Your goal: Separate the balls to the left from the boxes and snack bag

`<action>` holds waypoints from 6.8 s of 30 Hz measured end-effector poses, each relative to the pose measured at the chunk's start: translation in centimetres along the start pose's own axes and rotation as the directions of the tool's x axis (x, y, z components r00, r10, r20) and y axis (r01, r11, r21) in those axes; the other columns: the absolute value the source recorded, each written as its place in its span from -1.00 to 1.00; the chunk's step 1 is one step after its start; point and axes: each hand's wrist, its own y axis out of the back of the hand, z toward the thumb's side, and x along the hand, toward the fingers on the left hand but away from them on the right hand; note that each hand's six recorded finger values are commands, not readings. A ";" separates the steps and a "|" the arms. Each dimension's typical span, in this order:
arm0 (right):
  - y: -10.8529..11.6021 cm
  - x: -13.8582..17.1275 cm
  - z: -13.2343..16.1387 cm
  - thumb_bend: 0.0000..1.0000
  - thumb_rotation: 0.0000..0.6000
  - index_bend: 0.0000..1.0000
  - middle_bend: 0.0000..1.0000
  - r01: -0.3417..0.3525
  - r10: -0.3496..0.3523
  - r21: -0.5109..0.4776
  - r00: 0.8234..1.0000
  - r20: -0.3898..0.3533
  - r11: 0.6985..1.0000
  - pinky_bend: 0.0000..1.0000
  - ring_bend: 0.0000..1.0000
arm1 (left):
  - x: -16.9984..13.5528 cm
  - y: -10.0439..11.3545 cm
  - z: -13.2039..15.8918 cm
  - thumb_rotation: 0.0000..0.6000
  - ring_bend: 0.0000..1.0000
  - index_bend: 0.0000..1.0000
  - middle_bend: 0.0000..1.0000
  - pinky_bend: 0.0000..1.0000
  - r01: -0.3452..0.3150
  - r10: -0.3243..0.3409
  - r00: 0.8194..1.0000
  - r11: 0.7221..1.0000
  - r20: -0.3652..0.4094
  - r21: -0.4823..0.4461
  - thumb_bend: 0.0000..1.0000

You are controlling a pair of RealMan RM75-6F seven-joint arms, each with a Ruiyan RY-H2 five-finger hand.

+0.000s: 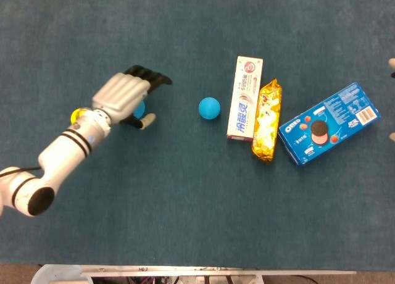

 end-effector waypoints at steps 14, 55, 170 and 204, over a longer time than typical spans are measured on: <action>0.0 0.3 -0.6 -1.00 1.00 -0.97 -0.54 -0.003 0.003 -0.008 1.000 0.009 1.000 -0.47 -0.72 | 3.3 -2.2 4.1 1.00 -0.74 -0.60 -0.58 -0.82 0.024 -0.026 0.999 0.998 0.035 0.053 -0.26; 0.3 0.8 -1.4 -1.00 1.00 -0.97 -0.54 -0.003 0.004 -0.012 0.999 0.033 1.000 -0.47 -0.72 | 8.1 -4.6 7.1 1.00 -0.61 -0.42 -0.27 -0.82 -0.023 0.022 1.000 0.999 0.022 0.049 -0.26; 0.3 1.7 -1.8 -1.00 1.00 -0.97 -0.54 0.070 -0.066 -0.045 0.994 0.085 0.997 -0.47 -0.72 | -14.6 6.9 -9.8 1.00 -0.96 -0.64 -0.71 -0.82 -0.482 0.488 0.808 0.870 -0.331 0.105 -0.26; -1.2 6.0 -3.1 -1.00 1.00 -0.97 -0.54 0.198 -0.217 0.129 0.964 0.154 0.972 -0.47 -0.72 | -28.3 2.5 -11.6 1.00 -0.93 -0.63 -0.68 -0.82 -0.470 0.530 0.637 0.842 -0.560 0.264 -0.26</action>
